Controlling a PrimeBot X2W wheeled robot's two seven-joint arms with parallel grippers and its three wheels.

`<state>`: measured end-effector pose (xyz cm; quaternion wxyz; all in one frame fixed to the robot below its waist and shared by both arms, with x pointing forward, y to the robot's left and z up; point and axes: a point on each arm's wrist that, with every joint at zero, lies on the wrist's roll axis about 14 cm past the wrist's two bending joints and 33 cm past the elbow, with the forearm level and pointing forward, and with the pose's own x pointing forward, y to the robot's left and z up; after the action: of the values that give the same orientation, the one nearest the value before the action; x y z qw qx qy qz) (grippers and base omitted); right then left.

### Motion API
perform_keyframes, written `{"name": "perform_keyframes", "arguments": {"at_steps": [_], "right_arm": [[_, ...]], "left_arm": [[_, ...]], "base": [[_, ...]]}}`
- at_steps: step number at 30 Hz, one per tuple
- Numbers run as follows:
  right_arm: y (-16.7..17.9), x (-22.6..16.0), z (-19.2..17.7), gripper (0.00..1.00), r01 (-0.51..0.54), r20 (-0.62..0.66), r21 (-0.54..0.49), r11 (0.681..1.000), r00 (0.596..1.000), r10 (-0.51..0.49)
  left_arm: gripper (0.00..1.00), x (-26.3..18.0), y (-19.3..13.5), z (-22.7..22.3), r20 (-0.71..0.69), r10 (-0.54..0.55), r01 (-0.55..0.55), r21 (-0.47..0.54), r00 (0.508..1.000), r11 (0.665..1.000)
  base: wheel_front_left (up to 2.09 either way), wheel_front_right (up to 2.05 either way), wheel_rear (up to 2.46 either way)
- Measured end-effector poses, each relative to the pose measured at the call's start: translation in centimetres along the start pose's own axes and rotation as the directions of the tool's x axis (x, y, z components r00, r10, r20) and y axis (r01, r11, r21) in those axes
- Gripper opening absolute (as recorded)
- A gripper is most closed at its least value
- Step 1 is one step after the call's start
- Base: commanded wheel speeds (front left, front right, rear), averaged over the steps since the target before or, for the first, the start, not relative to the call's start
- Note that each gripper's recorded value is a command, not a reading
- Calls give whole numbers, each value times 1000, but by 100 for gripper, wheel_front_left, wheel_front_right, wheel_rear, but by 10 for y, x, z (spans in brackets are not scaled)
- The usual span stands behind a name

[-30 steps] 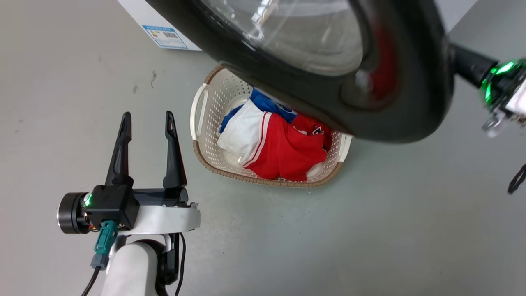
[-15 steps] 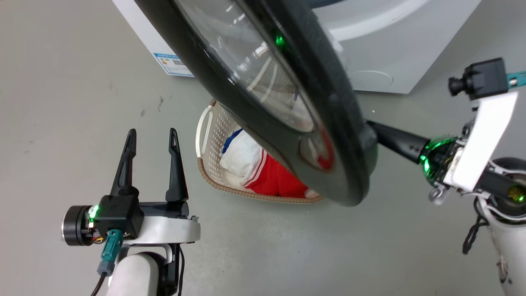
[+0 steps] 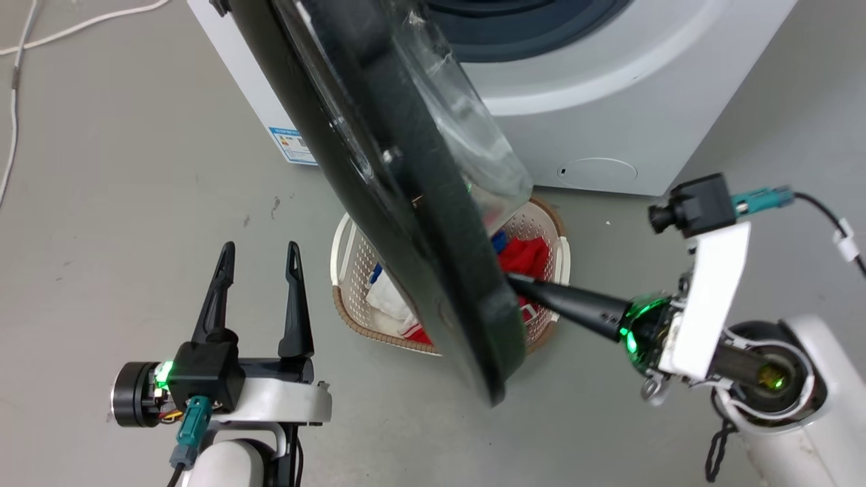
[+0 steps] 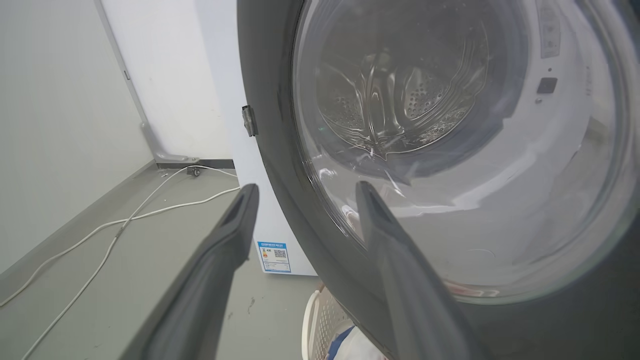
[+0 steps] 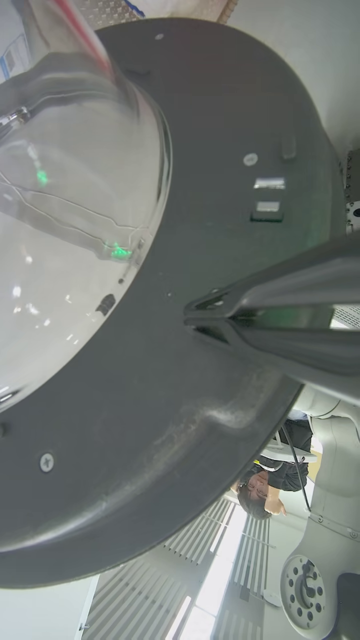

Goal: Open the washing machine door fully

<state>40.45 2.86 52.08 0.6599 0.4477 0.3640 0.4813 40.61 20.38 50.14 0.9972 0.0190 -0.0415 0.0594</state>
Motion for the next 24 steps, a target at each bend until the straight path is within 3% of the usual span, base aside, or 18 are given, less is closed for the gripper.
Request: {"name": "perform_keyframes", "arguments": {"at_steps": [12, 17, 18, 19, 20, 24], "right_arm": [[17, 15, -34, 0, -34, -53, 29, 999, 998, 35], [19, 11, -25, 0, -13, 14, 0, 1000, 1000, 13], [19, 9, -21, 13, -9, 41, -6, 1000, 999, 9], [19, 5, -17, 49, -1, 76, -10, 1000, 997, 2], [19, 1, -11, 100, 9, 117, -16, 1000, 993, -7], [24, -21, 19, 100, 48, 307, -68, 996, 951, -25]], "left_arm": [[100, -14, 5, 7, 6, 9, -9, 2, 1000, 1000], [100, -20, 7, 9, 10, 12, -13, 5, 1000, 1000], [100, -22, 7, 9, 9, 13, -13, 4, 1000, 1000], [100, -23, 7, 9, 9, 11, -11, 3, 1000, 1000], [100, -24, 7, 10, 11, 11, -11, 2, 1000, 1000], [100, -32, 9, 13, 14, 13, -13, 2, 1000, 1000]], "base": [[0, 0, 0], [0, 0, 0], [0, 0, 0], [0, 0, 0], [0, 0, 0], [0, 0, 0]]}}
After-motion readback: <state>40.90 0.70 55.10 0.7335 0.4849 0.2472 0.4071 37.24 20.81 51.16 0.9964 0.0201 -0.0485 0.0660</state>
